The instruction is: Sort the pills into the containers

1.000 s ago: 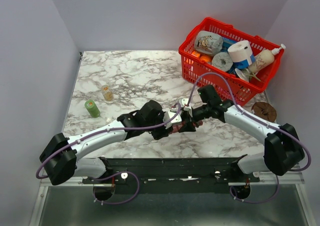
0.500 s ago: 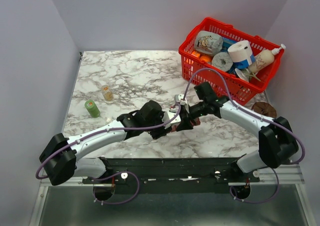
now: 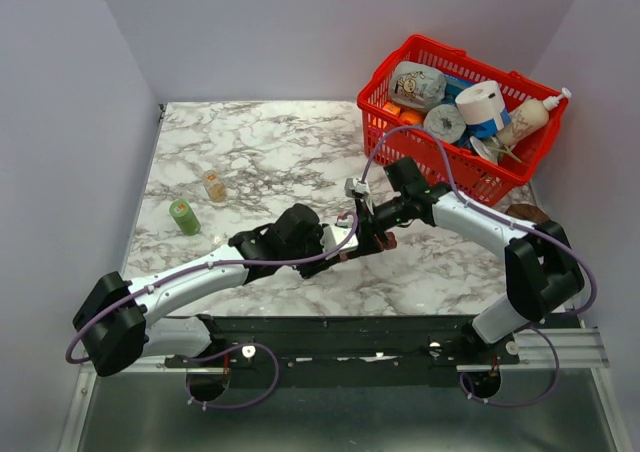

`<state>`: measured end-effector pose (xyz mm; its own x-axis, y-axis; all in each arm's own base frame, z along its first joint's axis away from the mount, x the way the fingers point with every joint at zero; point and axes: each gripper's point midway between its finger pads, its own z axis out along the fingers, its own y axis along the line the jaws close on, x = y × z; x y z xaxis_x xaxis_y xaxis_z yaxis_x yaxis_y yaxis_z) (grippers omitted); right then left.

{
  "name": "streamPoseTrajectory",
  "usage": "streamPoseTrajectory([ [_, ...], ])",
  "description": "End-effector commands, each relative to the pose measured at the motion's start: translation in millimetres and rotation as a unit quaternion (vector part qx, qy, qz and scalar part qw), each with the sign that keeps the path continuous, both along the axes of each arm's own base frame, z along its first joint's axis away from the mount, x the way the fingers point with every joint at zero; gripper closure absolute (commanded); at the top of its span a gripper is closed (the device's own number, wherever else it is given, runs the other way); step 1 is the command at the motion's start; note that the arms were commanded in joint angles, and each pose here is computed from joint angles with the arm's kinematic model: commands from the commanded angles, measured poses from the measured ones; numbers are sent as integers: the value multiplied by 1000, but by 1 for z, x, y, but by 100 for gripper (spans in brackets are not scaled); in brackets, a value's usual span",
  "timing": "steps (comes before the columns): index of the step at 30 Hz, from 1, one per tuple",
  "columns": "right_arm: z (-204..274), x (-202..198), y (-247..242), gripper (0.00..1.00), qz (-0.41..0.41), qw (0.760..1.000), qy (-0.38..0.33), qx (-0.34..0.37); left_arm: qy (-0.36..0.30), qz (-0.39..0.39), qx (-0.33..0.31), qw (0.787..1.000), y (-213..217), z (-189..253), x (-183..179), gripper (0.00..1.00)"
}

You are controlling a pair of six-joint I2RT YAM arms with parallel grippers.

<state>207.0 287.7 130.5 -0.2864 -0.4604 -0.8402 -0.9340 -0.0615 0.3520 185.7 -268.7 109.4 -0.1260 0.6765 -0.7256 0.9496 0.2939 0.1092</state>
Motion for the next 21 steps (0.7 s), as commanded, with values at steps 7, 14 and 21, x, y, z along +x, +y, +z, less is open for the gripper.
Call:
streamPoseTrajectory([
  [7, 6, 21, 1, 53, -49, 998, 27, -11, -19, -2, 1, 1000, 2, 0, 4, 100],
  [14, 5, 36, 0, 50, -75, 997, 20, -20, -9, -7, 7, 1000, 1, -7, 1, 100],
  [21, 14, 60, 1, 50, -104, 994, 6, -18, -3, -8, 12, 1000, 2, -12, 0, 100],
])
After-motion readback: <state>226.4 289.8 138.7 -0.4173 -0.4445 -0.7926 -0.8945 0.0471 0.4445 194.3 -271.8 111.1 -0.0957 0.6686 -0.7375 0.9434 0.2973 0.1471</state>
